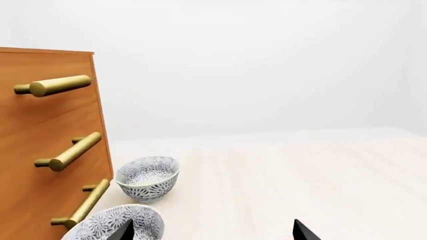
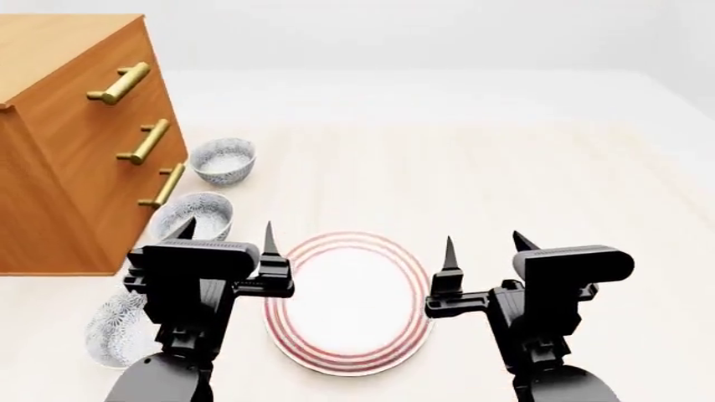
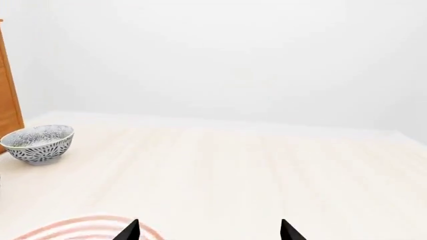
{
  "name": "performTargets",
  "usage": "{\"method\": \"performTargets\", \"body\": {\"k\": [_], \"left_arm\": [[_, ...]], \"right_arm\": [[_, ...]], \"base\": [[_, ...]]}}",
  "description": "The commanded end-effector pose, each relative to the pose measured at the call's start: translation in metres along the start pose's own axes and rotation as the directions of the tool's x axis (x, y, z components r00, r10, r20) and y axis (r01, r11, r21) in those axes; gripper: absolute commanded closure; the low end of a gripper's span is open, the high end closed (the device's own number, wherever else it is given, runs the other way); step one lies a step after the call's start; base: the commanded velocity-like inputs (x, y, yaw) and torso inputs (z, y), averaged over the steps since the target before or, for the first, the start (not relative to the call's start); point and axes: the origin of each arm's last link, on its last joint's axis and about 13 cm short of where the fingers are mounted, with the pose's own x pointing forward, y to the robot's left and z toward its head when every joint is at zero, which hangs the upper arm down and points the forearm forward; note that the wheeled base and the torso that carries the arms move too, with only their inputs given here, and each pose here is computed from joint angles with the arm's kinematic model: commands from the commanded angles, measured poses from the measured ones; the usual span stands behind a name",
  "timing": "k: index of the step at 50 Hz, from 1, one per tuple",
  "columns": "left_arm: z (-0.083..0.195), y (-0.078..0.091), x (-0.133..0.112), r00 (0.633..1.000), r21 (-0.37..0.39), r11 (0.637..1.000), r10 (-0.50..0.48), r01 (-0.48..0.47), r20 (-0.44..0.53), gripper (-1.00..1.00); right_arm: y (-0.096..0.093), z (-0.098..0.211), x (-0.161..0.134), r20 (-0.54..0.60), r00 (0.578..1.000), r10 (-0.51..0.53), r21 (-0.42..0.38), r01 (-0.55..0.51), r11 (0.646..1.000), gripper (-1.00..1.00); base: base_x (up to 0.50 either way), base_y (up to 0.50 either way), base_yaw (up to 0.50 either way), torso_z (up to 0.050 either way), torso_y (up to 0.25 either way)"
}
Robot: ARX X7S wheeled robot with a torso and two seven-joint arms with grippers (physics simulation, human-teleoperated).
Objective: Put the bowl in the middle on the plate.
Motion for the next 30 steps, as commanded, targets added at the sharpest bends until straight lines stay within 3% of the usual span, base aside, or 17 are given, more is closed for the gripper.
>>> {"method": "performTargets", "body": {"k": [1, 18, 30], "left_arm": [[-0.0008, 0.0004, 0.0012, 1.0, 0.006, 1.0, 0.003, -0.003, 0.0, -1.0], [-0.0004, 0.0002, 0.0014, 1.0, 0.009, 1.0, 0.002, -0.002, 0.003, -1.0], [0.0063, 0.0002, 0.0012, 0.998, -0.019, 1.0, -0.017, 0.016, -0.055, -1.0]], "right_arm": [[0.0002, -0.0011, 0.0007, -0.002, 1.0, 0.004, 0.0, -0.004, 1.0, -1.0], [-0.0007, 0.0012, 0.0011, 0.011, 1.0, -0.023, 0.017, 0.023, 1.0, -1.0], [-0.001, 0.0006, 0.0019, 0.007, 1.0, -0.021, 0.012, 0.021, 1.0, -1.0]], "base": [[0.5, 0.0, 0.0, 0.0, 0.0], [0.5, 0.0, 0.0, 0.0, 0.002], [0.0, 0.0, 0.0, 0.0, 0.0]]}}
